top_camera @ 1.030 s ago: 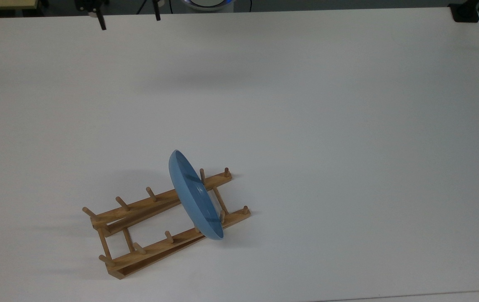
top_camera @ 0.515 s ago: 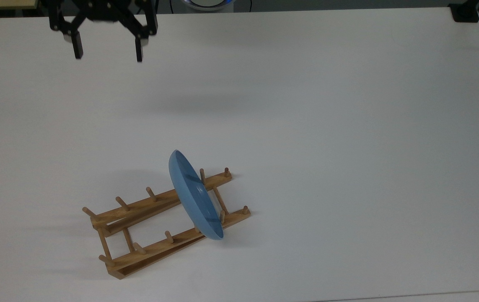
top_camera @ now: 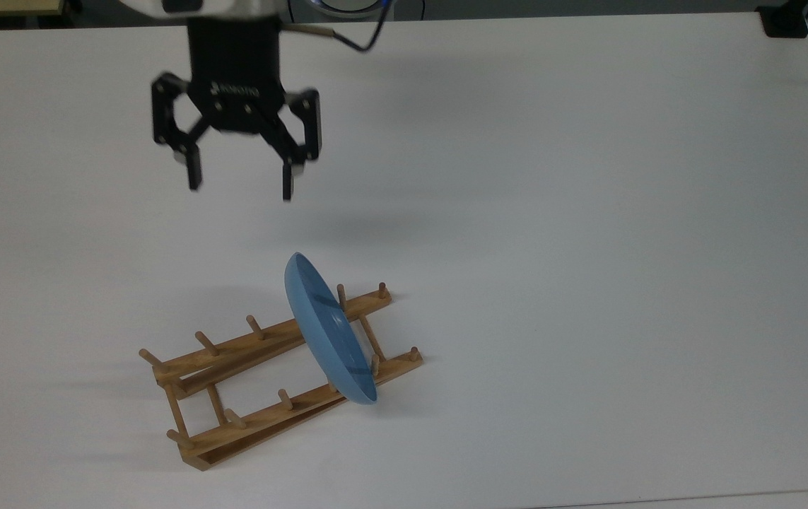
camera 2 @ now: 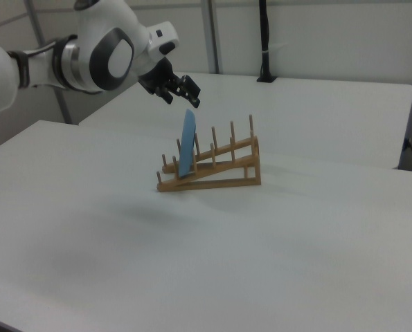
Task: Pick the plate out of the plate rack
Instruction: 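Lower the open gripper onto the rim of the blue plate, then close the gripper on the blue plate's rim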
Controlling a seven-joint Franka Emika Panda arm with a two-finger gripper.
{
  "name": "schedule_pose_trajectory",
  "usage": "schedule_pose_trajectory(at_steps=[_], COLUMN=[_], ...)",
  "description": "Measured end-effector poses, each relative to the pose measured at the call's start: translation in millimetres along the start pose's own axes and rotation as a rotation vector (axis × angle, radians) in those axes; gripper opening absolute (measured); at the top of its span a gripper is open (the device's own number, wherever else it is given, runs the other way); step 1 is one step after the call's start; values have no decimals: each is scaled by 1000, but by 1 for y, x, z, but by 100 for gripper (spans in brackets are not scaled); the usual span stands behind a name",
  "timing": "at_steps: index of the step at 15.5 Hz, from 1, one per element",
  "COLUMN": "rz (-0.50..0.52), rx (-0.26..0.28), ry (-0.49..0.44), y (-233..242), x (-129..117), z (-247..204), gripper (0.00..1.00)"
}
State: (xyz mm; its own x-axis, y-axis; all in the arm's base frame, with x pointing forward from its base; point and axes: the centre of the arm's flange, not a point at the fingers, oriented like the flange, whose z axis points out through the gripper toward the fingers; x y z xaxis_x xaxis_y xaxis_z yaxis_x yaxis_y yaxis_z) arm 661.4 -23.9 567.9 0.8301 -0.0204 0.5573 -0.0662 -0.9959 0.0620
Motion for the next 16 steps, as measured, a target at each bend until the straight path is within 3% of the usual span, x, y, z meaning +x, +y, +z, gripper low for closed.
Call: schedule_pose_trajectory(at_steps=[7, 12, 13, 16], rz=[50, 51, 52, 58], rx=[-91, -137, -143, -143], ry=[68, 82, 82, 82], y=[-42, -49, -50, -59], x=[-11, -17, -19, -21], z=[68, 86, 88, 92], gripper=[89, 88, 84, 83])
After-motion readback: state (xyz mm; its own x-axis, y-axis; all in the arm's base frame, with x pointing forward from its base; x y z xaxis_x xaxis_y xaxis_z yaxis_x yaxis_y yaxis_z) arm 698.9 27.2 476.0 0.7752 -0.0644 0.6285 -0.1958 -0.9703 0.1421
